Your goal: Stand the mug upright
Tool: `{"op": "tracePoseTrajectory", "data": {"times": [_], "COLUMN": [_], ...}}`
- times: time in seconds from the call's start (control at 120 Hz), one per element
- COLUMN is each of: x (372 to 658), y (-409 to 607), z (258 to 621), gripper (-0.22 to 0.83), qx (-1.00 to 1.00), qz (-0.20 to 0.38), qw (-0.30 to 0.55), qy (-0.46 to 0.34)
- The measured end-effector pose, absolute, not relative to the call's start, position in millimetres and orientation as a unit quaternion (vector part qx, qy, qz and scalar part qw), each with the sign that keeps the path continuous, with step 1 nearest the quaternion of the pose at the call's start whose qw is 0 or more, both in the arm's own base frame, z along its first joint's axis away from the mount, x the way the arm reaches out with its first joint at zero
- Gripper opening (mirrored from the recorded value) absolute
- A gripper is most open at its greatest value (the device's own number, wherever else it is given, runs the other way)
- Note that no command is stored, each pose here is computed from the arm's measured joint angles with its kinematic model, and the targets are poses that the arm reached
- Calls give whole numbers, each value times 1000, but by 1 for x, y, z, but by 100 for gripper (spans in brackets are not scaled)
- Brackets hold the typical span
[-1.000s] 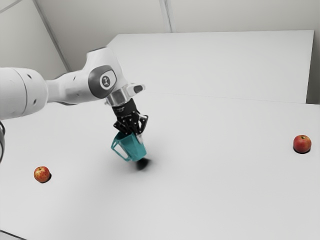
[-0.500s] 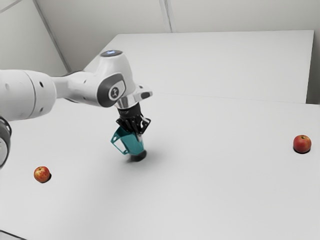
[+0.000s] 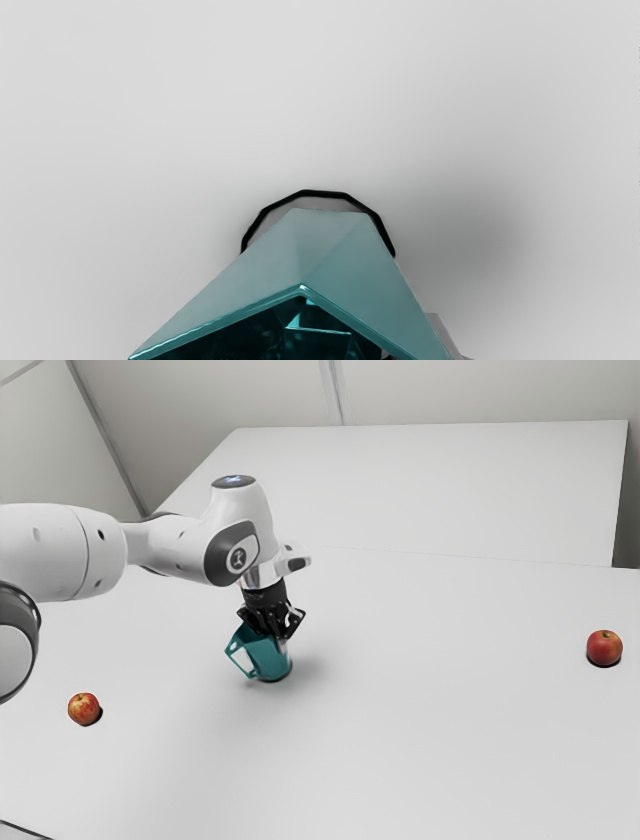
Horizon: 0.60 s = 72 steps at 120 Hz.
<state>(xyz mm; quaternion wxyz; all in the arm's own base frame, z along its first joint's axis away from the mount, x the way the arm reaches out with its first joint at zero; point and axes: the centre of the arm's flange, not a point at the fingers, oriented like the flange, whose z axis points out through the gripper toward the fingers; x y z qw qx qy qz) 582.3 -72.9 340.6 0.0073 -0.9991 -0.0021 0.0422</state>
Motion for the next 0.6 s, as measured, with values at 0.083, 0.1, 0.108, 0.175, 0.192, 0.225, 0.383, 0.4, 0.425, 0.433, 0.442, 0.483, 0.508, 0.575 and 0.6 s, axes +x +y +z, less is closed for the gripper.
{"op": "tracePoseTrajectory", "data": {"times": [0.083,0.1,0.108,0.175,0.192,0.225,0.383,0.4,0.425,0.433,0.442,0.483,0.508,0.575,0.6], "x": [582,582,582,581,581,581,576,575,574,574,574,573,572,571,571], "y": [-73,-73,-73,-73,-73,-73,-82,-82,-83,-83,-83,-83,-83,-82,-82], "z": [350,353,354,362,364,368,398,401,407,408,410,417,421,434,439], "gripper": [13,17,18,30,32,37,50,51,52,52,53,54,55,57,57], "qx": [-999,-999,-999,-1000,-1000,-1000,-1000,-1000,-1000,-1000,-1000,-1000,-1000,-1000,-999], "qz": [34,33,32,26,25,22,0,-3,-6,-7,-8,-12,-14,-24,-27], "qw": [6,6,6,5,5,6,6,6,5,5,5,4,4,3,4], "qy": [-1,-1,-1,-1,0,1,13,14,15,16,16,16,17,18,19]}}
